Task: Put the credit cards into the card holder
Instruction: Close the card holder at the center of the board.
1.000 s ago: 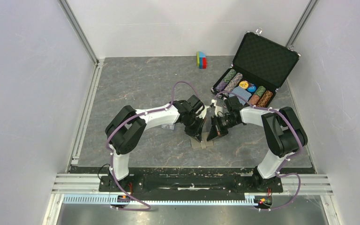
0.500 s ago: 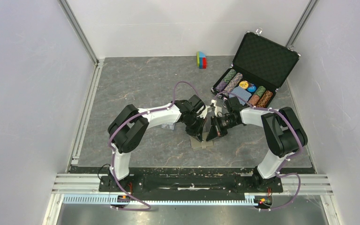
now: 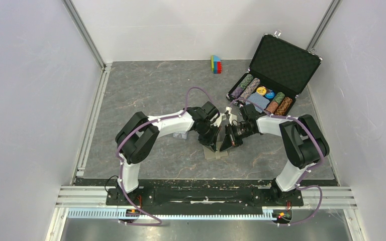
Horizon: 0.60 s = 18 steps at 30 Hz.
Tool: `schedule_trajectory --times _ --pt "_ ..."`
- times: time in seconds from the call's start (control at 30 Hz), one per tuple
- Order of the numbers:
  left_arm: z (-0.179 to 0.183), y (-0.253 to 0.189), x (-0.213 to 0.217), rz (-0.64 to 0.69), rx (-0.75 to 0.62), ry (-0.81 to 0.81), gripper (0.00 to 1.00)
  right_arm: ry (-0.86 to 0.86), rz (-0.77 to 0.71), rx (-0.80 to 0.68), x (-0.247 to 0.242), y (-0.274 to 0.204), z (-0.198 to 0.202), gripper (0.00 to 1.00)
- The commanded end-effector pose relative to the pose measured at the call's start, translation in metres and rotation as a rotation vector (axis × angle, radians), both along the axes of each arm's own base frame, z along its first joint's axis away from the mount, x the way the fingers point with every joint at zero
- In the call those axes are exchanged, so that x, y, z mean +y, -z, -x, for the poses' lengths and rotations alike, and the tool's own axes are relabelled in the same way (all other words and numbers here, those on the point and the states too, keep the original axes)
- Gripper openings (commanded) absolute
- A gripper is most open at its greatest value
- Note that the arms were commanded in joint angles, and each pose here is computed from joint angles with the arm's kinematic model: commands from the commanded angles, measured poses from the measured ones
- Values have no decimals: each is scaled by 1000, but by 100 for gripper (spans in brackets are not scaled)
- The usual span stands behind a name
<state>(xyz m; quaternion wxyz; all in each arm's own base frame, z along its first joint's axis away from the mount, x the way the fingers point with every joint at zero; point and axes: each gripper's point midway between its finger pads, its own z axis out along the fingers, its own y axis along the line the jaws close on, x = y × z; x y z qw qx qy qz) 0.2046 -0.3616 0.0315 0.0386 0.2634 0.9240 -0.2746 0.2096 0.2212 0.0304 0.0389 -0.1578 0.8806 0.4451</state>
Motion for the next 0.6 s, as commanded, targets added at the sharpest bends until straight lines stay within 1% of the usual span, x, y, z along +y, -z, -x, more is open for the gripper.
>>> schedule_trajectory --times 0.0,0.3,0.4,0.57 --pt "-6 1 3 -35 -22 -34 2 -98 -120 -94 21 -19 1 0" --pt "-14 -41 -15 101 -83 -40 2 -41 -21 -63 14 -2 -3 0" --pt "-14 -45 -15 99 -83 -47 2 -29 4 -69 12 0 -6 0" --pt "-13 -40 -7 54 -78 -69 2 -21 22 -67 10 2 -7 0"
